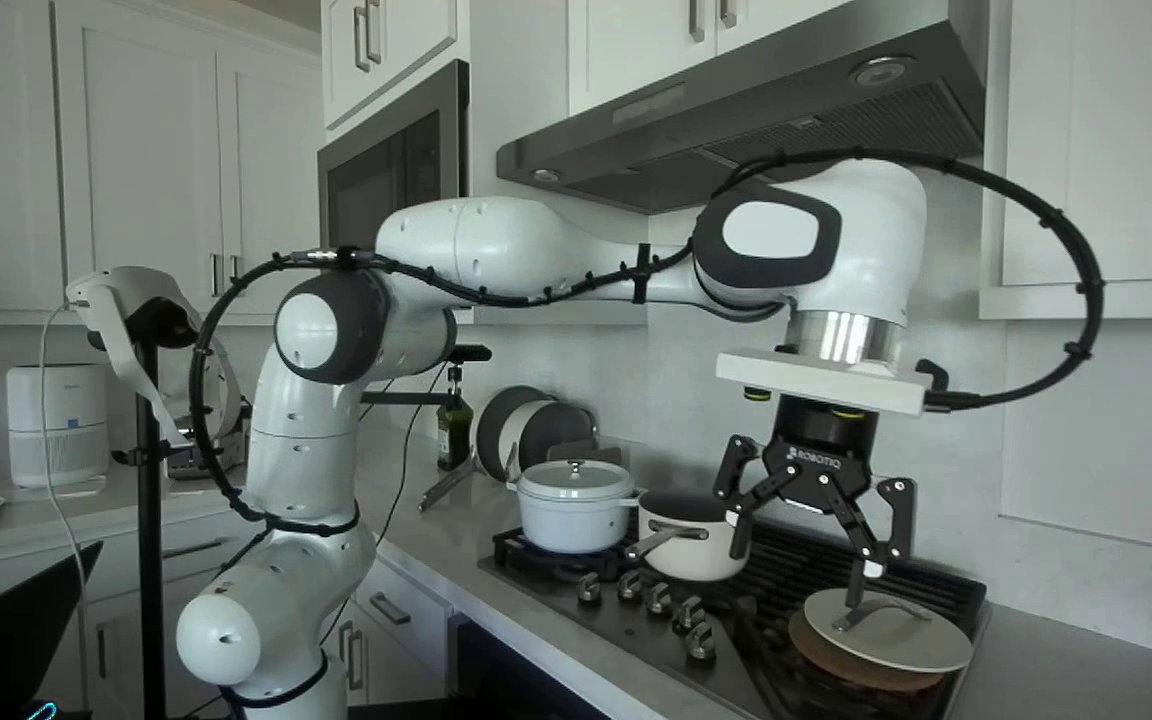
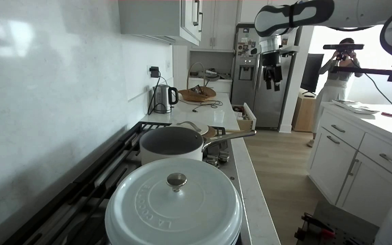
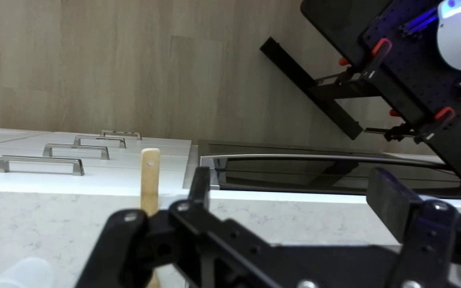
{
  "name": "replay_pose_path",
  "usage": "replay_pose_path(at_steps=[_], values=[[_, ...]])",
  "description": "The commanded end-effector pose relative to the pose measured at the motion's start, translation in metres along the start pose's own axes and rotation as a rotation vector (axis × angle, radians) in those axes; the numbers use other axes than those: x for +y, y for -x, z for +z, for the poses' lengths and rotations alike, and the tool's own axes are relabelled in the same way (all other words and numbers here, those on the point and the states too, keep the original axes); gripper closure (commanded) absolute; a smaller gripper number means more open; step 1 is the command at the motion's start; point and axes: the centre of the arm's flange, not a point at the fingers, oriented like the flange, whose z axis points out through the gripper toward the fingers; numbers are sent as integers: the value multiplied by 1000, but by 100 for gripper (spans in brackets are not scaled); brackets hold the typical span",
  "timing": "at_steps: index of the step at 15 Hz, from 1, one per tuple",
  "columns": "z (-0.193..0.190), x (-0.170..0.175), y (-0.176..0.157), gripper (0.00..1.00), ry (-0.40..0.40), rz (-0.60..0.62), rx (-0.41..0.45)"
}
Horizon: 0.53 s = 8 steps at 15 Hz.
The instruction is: Use the wooden spoon to mix inside the pot
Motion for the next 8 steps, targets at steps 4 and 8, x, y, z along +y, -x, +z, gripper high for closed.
replay_pose_path(at_steps=[4, 8], values=[[-12, -18, 8, 0, -3, -14, 5], [-6, -17, 7, 0, -14, -15, 0]])
